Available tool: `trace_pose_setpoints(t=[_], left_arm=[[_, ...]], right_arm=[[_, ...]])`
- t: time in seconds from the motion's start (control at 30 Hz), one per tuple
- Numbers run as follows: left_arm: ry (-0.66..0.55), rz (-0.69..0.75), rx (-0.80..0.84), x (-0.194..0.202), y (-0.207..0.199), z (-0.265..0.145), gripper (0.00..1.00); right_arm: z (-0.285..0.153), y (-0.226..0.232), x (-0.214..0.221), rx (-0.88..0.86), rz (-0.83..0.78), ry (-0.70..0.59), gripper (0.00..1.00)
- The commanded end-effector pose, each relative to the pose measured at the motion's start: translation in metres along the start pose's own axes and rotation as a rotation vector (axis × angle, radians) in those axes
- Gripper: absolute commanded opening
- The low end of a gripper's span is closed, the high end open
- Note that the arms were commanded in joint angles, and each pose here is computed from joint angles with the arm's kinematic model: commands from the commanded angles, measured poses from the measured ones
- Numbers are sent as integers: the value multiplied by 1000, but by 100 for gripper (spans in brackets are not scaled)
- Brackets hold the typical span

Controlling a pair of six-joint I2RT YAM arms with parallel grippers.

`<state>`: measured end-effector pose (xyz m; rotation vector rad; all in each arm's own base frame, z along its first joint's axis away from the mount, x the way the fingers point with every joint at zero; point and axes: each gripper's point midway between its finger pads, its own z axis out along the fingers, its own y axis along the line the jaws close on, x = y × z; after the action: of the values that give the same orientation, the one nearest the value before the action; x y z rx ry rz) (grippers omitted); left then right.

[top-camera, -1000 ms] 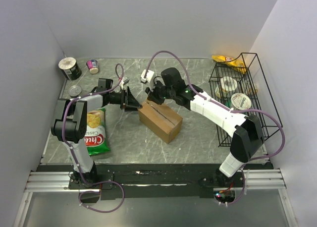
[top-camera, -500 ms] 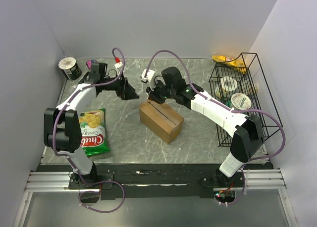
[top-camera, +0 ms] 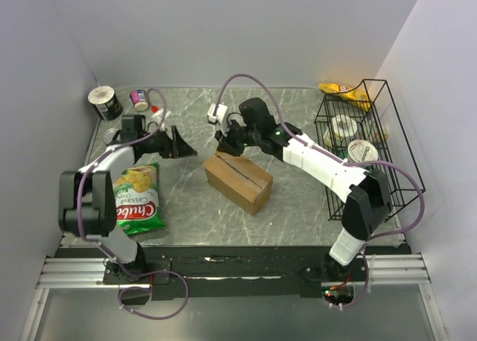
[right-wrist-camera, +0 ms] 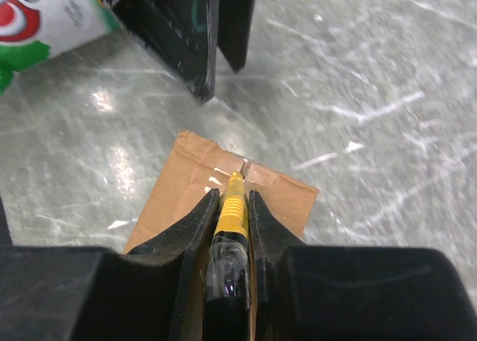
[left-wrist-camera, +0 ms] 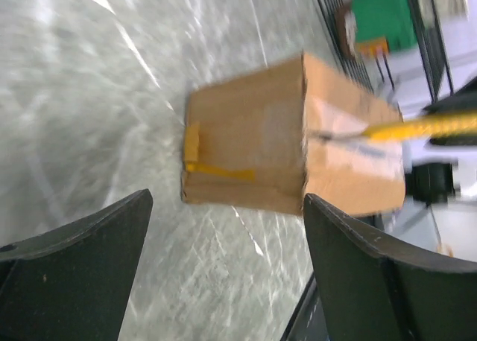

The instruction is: Unpack the express box

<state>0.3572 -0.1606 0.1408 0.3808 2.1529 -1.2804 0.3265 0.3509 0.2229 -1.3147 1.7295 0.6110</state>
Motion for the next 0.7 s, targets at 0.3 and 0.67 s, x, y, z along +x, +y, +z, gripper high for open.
trace_pose_setpoints(t=[0.3, 0.67], left_arm=[[-243, 78, -83, -39, -41, -52, 91], [-44, 134, 175, -47, -19, -13, 89]], right_arm=[[19, 49, -57, -315, -74, -164, 0], [12, 48, -40, -288, -97, -121, 0]])
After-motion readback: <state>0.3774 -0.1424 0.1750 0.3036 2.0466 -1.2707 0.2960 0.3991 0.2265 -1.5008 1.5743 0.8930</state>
